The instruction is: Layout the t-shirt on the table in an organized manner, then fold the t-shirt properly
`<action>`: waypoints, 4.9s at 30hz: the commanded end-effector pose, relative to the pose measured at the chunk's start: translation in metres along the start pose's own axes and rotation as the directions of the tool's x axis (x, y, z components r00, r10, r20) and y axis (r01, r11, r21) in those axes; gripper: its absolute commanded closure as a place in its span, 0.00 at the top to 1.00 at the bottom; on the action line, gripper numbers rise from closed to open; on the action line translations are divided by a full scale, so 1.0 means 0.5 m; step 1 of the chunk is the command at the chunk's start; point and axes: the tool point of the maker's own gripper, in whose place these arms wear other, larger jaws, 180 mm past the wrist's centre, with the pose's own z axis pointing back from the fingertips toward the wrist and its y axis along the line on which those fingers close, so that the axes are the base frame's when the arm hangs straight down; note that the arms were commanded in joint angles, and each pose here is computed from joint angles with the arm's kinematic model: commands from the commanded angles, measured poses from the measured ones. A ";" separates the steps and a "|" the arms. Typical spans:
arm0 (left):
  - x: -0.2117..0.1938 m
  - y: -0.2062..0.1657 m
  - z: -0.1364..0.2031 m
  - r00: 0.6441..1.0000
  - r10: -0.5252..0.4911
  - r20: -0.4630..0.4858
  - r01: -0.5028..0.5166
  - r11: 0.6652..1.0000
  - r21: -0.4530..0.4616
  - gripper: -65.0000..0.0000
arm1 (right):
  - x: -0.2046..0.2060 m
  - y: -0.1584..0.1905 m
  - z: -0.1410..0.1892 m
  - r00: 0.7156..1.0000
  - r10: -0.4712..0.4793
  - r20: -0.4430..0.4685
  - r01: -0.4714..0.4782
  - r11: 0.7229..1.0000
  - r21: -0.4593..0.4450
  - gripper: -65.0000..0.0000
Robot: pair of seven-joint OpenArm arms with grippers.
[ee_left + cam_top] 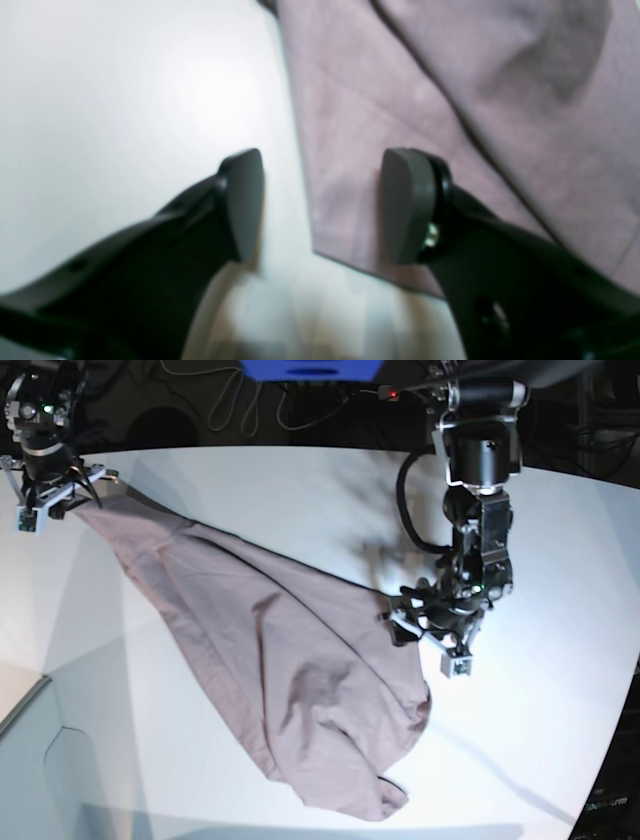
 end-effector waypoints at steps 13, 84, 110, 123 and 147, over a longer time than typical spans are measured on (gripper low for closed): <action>-0.021 0.024 0.014 0.999 0.040 0.011 -0.040 0.999 0.020 0.00 | 0.028 0.008 0.003 0.998 0.051 0.048 -0.053 0.998 0.045 0.00; 0.978 -0.197 0.592 0.455 -0.284 0.844 0.365 0.924 0.115 0.00 | 1.046 -0.063 0.275 0.437 0.143 0.888 -0.094 0.989 -0.113 0.00; 0.144 0.123 0.317 0.975 -0.155 0.157 0.133 0.981 0.144 0.00 | 0.260 0.138 0.050 0.910 -0.012 0.414 -0.079 0.976 0.201 0.00; -0.109 0.134 0.258 0.991 0.033 -0.128 -0.019 0.994 0.110 0.00 | 0.126 0.120 0.042 0.965 0.057 0.255 -0.113 0.971 0.212 0.00; -0.124 0.258 0.372 0.937 0.342 0.064 -0.347 0.900 0.265 0.41 | 0.126 0.102 0.045 0.961 0.090 0.262 -0.144 0.970 0.196 0.37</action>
